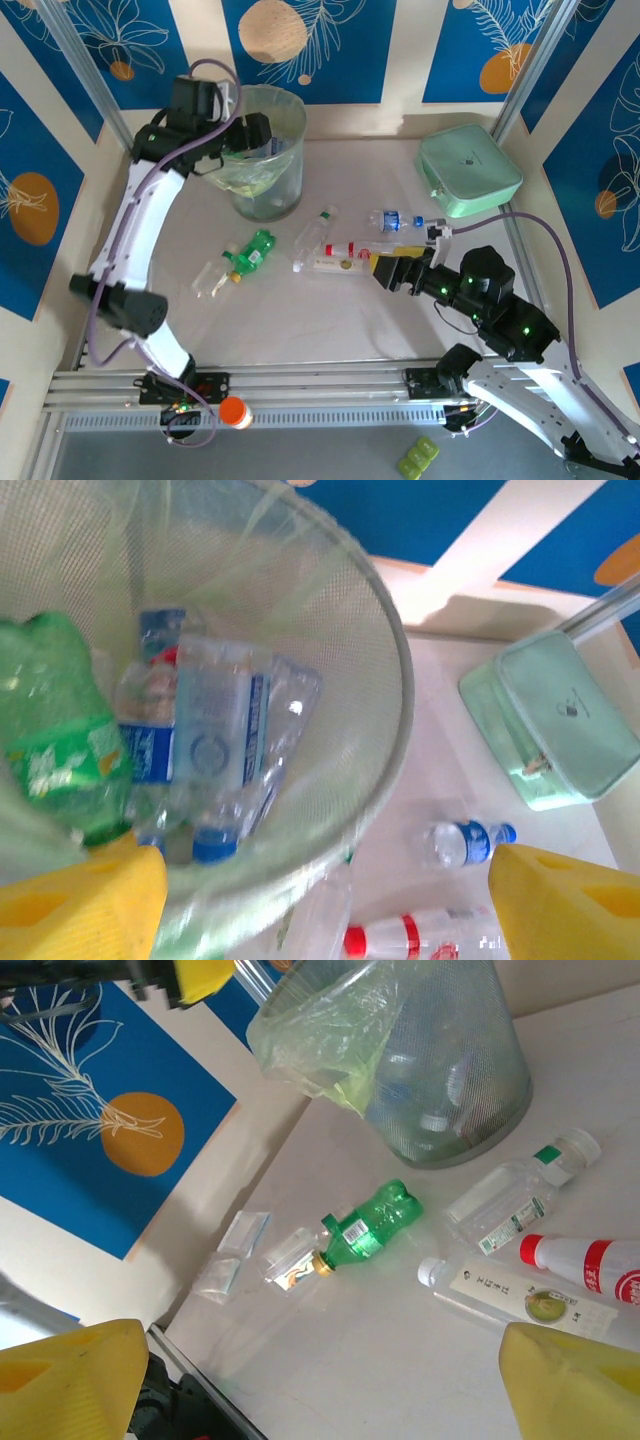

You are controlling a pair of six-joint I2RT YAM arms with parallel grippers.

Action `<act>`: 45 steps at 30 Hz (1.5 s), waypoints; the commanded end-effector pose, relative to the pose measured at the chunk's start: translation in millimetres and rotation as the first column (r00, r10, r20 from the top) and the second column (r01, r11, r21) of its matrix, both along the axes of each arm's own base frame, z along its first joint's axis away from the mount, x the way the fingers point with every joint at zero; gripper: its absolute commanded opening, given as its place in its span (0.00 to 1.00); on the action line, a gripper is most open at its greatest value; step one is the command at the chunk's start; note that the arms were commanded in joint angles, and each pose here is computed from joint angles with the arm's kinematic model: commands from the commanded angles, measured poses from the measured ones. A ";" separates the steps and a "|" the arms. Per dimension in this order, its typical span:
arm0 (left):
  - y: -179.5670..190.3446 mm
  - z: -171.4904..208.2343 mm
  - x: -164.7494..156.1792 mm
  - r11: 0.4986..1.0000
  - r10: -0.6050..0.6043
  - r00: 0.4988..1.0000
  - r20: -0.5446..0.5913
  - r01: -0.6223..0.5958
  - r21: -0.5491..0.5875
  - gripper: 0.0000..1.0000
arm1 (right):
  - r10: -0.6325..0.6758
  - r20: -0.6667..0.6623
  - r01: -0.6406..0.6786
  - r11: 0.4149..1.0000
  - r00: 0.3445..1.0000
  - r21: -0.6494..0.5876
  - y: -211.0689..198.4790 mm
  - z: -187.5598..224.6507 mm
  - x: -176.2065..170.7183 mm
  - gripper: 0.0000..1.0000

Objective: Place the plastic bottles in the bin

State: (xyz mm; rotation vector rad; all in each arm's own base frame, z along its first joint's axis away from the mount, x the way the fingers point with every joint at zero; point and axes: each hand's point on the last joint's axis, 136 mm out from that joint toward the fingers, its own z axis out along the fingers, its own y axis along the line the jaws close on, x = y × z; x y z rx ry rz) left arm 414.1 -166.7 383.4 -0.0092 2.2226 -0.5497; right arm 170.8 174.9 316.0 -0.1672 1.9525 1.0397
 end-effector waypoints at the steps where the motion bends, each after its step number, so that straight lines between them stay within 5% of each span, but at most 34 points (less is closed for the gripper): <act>1: 18.4 -0.1 -22.7 0.998 0.052 0.997 0.051 -0.053 0.016 0.83 | 0.023 -0.013 -0.023 1.000 1.000 0.000 2.5 -3.7 -3.0 0.91; 8: 38.8 -60.5 -73.9 0.997 0.078 0.996 -0.031 -0.077 0.031 0.84 | 0.043 -0.062 -0.044 0.999 0.997 -0.017 5.3 -22.1 -6.4 0.90; 17: 28.5 -169.1 -112.6 0.984 -0.093 0.970 -0.223 0.124 0.127 0.84 | 0.034 -0.065 -0.036 0.999 0.997 -0.028 4.3 -30.2 -4.8 0.90; 25: 31.9 -243.1 -101.0 0.980 0.011 0.930 -0.368 0.063 0.189 0.88 | 0.045 -0.039 -0.046 0.999 0.998 -0.017 9.5 -30.8 -0.5 0.90; 35: 11.4 -285.9 -63.8 0.983 0.018 0.898 -0.441 0.063 0.170 0.96 | 0.059 -0.008 -0.059 0.998 0.998 0.025 8.2 -24.5 -4.9 0.90; 45: -2.6 -319.7 -59.1 0.994 -0.007 0.883 -0.469 0.058 0.094 0.92 | 0.043 -0.004 -0.043 0.999 0.999 0.028 -0.8 -25.4 -7.8 0.91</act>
